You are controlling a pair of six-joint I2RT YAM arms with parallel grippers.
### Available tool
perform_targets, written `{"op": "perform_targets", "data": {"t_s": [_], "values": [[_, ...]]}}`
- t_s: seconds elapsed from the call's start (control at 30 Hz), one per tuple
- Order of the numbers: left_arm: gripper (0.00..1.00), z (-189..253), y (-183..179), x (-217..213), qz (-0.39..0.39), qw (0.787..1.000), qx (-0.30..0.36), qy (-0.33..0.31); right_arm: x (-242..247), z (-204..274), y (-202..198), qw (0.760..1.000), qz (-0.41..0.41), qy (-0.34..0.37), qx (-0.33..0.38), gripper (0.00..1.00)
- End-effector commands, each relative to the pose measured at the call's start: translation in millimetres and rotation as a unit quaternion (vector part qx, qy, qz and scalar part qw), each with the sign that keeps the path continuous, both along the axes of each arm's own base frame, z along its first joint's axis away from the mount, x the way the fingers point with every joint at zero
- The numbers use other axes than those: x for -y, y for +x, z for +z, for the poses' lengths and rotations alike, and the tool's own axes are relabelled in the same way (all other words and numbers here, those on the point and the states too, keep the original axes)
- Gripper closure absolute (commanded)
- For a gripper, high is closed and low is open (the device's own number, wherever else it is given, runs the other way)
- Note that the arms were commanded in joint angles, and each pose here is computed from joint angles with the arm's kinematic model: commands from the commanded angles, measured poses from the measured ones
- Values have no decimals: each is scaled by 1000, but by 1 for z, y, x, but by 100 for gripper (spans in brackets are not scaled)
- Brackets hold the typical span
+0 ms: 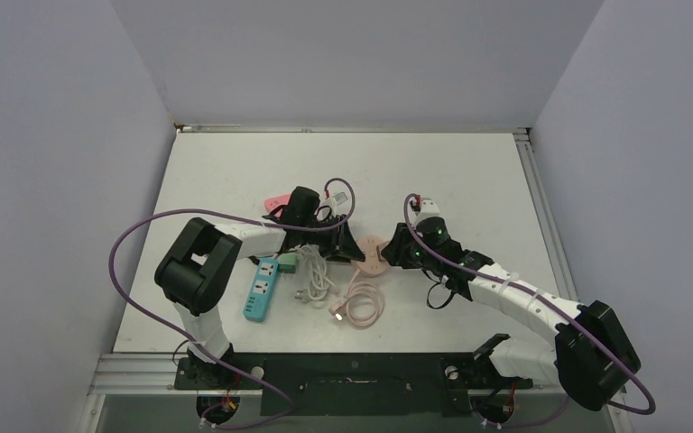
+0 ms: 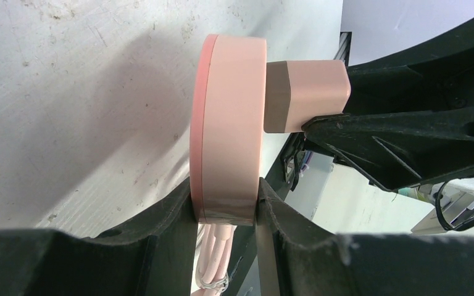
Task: Pull the plug off the socket
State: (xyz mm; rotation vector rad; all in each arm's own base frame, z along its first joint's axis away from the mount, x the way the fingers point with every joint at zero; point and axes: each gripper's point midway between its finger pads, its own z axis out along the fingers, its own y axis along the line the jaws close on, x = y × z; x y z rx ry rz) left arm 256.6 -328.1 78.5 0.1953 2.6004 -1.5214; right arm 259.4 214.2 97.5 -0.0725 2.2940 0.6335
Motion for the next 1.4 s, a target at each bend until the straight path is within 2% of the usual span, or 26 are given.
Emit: {"op": "perform_targets", "data": {"t_s": [0.0, 0.23, 0.47, 0.77, 0.93, 1.07, 1.2, 1.37], "values": [[100, 23, 6, 2, -6, 999, 37, -22, -4, 26, 17, 998, -2, 56, 41, 95], [100, 17, 6, 1, 1, 1000, 30, -10, -2, 23, 18, 998, -14, 32, 44, 95], [100, 2, 8, -3, 12, 1000, 13, 13, -23, 36, 7, 995, -23, -13, 99, 95], [100, -1, 10, -4, 17, 1000, 12, 21, -42, 38, -9, 988, -18, -83, 127, 95], [100, -1, 12, -5, 16, 999, 22, 30, -42, 44, -6, 990, -17, -69, 124, 95], [100, -2, 10, -10, 12, 997, 38, 62, -37, 44, 3, 994, -10, -28, 103, 95], [100, 5, 11, -10, 11, 997, 51, 59, -23, 39, 12, 996, -6, 24, 82, 95], [100, 15, 8, -6, -1, 997, 60, 40, -3, 31, 21, 997, -14, 42, 63, 95]]}}
